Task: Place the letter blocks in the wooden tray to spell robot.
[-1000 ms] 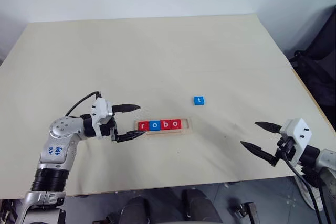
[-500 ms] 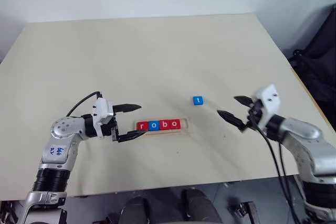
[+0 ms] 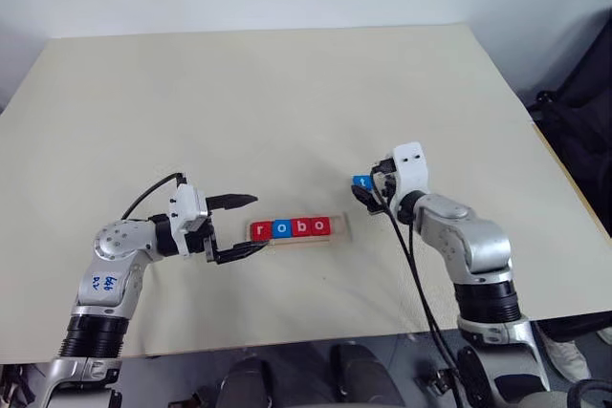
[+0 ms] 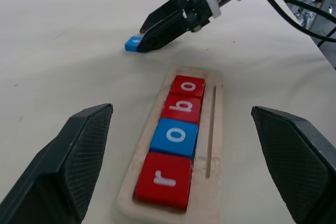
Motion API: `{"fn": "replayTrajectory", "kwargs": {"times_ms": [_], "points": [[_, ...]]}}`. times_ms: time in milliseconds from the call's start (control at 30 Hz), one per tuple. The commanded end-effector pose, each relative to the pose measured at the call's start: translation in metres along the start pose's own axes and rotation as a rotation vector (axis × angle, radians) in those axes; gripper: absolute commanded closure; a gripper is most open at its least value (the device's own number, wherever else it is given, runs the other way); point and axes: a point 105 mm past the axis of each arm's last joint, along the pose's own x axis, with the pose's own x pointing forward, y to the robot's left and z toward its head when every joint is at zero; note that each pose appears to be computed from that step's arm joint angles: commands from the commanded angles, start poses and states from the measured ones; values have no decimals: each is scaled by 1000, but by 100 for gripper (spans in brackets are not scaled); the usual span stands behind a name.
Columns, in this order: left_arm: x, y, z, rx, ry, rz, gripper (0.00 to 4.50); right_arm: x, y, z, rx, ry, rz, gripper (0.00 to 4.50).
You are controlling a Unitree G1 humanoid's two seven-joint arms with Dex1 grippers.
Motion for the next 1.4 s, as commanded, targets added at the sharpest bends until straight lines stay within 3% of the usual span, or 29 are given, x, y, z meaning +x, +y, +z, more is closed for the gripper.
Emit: {"fn": "replayTrajectory", "kwargs": {"times_ms": [33, 267, 533, 700, 833, 1000, 1133, 1400], "points": [[-2, -1, 9, 33, -14, 5, 0, 1, 1, 6, -3, -20, -32, 60], [-1, 1, 9, 36, -14, 0, 0, -3, 4, 6, 0, -32, -49, 300], [3, 0, 9, 26, -21, -31, 0, -47, -2, -2, -108, -26, -16, 304], [3, 0, 9, 21, -16, -55, 0, -83, 0, -23, -76, 39, -17, 304], [4, -3, 9, 18, -12, -94, 0, -92, 6, -31, -27, 58, -17, 304], [6, -1, 12, 25, -11, -116, 0, -92, 11, -30, 18, 41, 1, 136], [4, 2, 13, 31, -10, -110, 0, -105, 4, -26, -69, 63, 142, 3], [1, 1, 12, 34, -16, -73, 0, -133, -32, -25, -442, 59, 532, 1]]}}
